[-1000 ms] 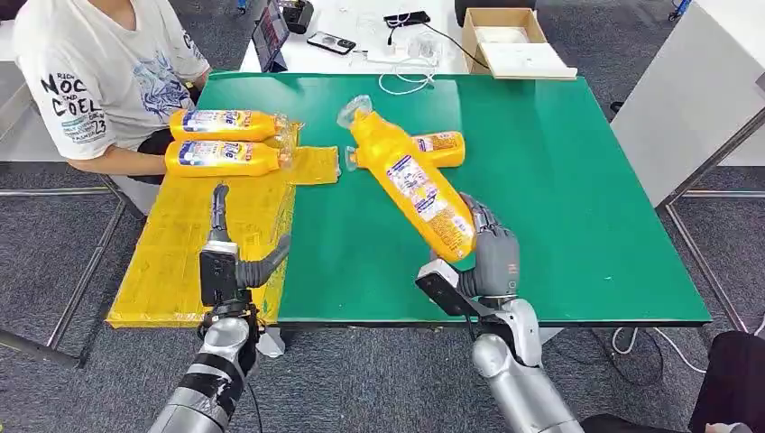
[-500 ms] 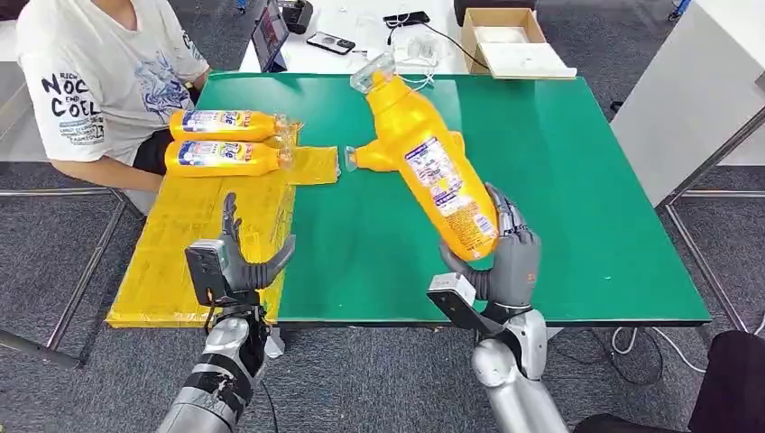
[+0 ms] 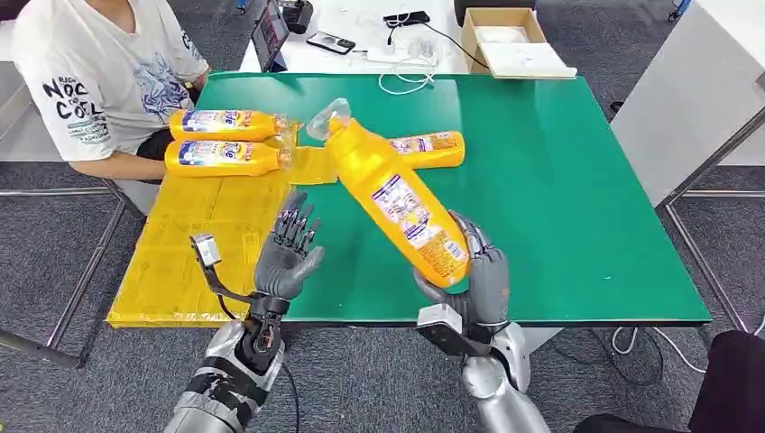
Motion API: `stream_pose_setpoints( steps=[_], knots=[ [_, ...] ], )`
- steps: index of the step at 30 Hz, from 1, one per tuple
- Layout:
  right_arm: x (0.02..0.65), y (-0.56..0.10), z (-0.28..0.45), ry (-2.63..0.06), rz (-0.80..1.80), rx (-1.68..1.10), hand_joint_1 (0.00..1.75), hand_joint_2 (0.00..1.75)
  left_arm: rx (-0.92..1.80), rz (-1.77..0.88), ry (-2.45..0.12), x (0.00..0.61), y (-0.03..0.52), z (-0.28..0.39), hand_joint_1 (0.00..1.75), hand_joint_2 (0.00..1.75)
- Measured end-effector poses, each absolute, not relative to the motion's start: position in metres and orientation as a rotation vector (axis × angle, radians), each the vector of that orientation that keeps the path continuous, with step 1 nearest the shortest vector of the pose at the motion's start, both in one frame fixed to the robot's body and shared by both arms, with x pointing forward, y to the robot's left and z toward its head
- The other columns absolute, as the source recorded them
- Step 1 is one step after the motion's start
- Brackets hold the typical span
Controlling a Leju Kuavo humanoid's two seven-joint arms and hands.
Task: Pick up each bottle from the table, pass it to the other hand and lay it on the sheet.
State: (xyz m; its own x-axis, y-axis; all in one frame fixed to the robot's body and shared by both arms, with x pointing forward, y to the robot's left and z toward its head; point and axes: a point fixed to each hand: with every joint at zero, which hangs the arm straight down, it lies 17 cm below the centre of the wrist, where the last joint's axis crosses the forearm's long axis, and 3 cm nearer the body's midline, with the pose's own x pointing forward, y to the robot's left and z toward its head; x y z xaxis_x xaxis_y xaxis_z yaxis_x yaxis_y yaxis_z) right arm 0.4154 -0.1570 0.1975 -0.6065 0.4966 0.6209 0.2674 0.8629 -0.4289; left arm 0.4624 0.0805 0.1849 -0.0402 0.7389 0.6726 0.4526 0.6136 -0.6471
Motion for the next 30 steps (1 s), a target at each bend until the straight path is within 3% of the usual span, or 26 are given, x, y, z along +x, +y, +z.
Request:
stream_pose_setpoints(
  steps=[6,30],
  knots=[
    [0.411,-0.132,0.171,-2.204,0.440,-0.469,1.75,1.75,-1.135,0.321,-1.667,0.450,0.071,0.204,0.00,1.75],
    [0.404,-0.067,0.139,-2.174,0.694,-0.361,1.75,1.75,-1.198,0.220,-1.627,0.438,0.040,0.209,0.00,1.75]
  ],
)
